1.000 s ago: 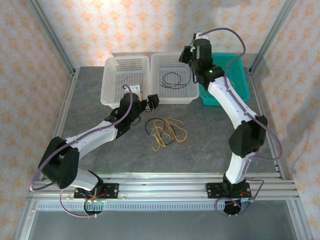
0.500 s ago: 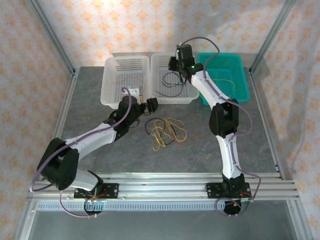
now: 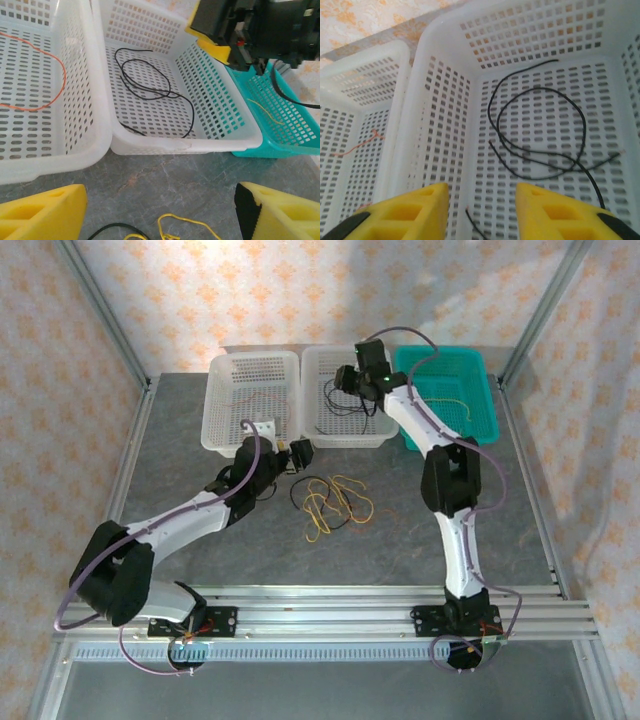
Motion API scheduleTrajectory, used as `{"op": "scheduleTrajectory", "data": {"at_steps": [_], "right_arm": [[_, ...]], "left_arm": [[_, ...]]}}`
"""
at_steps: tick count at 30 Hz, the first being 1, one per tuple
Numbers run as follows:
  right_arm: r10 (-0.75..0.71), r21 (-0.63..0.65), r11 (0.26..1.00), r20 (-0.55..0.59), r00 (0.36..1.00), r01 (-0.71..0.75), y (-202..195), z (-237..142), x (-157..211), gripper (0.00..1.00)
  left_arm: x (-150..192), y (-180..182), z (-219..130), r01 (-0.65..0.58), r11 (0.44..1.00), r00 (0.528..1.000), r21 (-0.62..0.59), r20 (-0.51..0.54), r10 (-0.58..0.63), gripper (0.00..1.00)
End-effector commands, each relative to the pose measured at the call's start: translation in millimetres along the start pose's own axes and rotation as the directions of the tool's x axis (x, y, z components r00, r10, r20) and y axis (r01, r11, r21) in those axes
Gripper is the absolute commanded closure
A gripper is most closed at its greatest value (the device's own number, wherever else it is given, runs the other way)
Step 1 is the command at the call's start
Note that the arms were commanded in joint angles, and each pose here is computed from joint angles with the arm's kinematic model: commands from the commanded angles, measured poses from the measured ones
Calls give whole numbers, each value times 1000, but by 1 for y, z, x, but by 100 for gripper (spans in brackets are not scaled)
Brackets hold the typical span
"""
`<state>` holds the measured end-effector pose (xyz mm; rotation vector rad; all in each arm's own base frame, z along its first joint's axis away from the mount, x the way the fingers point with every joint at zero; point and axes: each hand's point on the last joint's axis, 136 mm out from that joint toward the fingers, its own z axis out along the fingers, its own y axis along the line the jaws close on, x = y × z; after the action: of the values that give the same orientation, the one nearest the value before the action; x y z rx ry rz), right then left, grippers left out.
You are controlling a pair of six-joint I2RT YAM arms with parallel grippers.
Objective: Untangle the cables
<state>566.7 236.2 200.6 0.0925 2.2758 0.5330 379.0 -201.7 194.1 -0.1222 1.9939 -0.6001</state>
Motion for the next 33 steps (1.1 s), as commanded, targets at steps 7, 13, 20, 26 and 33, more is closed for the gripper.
{"op": "scheduleTrajectory", "data": {"at_steps": [7, 13, 20, 26, 33], "right_arm": [[-22, -97, 995, 156, 987, 38, 26, -102, -1, 69], [-65, -97, 992, 109, 992, 76, 20, -123, 70, 73], [-148, -118, 982, 5, 989, 147, 19, -126, 153, 73], [-188, -33, 982, -125, 974, 185, -1, -113, 209, 71], [-229, 67, 966, -228, 946, 250, -24, -103, 235, 70]], "left_arm": [[31, -4, -17, -31, 997, 997, -65, -79, 26, 21], [65, -4, -20, -22, 998, 989, -57, -149, 14, 21], [109, -6, -25, 58, 998, 976, -19, -210, -61, 21], [131, -10, -24, 87, 996, 967, -4, -241, -85, 21], [139, -17, -22, 144, 989, 959, 39, -253, -130, 21]]}}
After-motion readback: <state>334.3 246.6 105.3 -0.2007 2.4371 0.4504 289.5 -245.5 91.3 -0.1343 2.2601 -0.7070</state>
